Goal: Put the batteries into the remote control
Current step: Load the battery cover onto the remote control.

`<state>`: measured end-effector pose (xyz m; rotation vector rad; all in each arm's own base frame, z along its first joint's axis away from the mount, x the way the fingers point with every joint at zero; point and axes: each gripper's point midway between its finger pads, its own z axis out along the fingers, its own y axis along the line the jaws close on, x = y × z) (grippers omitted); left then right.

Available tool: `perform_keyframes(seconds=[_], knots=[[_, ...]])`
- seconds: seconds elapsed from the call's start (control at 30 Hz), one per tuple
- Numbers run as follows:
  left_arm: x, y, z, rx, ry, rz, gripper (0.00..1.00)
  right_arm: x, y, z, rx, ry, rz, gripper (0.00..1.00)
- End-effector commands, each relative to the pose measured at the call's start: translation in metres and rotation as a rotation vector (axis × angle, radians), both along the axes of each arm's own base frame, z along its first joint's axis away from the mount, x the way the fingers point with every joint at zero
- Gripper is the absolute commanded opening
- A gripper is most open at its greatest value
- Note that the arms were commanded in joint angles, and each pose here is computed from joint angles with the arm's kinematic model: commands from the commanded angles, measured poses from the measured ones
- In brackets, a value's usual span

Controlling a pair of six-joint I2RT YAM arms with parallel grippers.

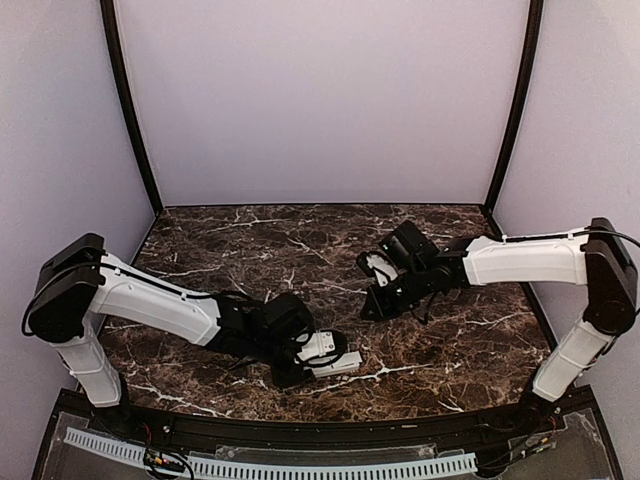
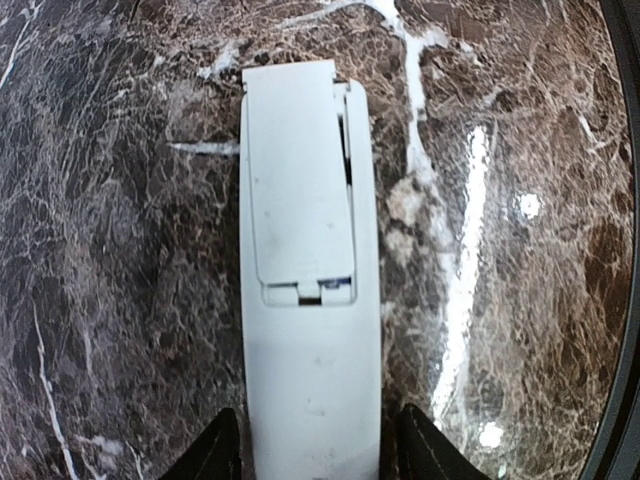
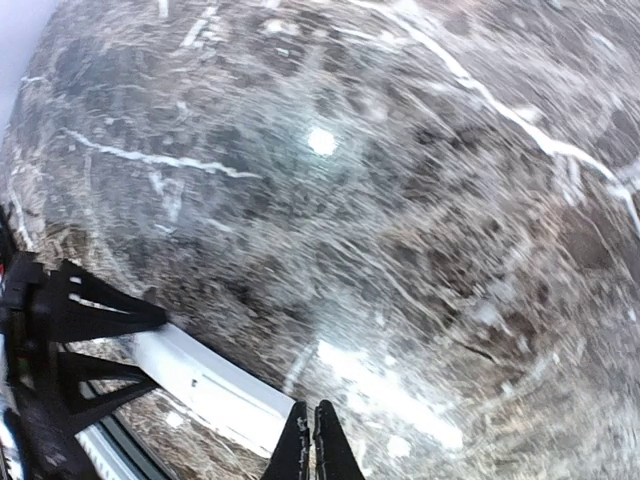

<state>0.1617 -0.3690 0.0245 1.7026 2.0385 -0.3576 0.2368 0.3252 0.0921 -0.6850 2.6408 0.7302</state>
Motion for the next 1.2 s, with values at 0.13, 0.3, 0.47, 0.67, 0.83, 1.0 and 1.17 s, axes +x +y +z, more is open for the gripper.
perform_keyframes(seconds=[0.13, 0.3, 0.47, 0.67, 0.83, 1.0, 1.17], knots=[[-0.009, 0.020, 0.006, 0.026, 0.020, 0.016, 0.51, -0.027, -0.038, -0.036, -0.178, 0.077, -0.148, 0.01], [-0.011, 0.021, -0.014, 0.085, 0.040, -0.007, 0.46, -0.037, -0.024, -0.029, -0.098, 0.098, -0.114, 0.00], [-0.013, 0.018, -0.018, 0.071, 0.054, -0.016, 0.41, -0.039, -0.016, -0.014, -0.025, 0.091, -0.094, 0.00], [-0.013, 0.011, -0.016, 0.052, 0.064, -0.017, 0.37, -0.035, -0.036, -0.044, -0.160, 0.129, -0.163, 0.00], [-0.011, 0.002, -0.014, 0.022, 0.071, -0.010, 0.35, -0.031, -0.028, -0.044, -0.167, 0.110, -0.160, 0.00], [-0.008, -0.005, -0.016, 0.026, 0.072, -0.009, 0.33, -0.024, -0.010, -0.016, -0.079, 0.016, -0.082, 0.00], [-0.009, -0.003, -0.019, 0.037, 0.074, -0.016, 0.33, -0.024, 0.009, -0.020, -0.043, 0.003, 0.033, 0.00]])
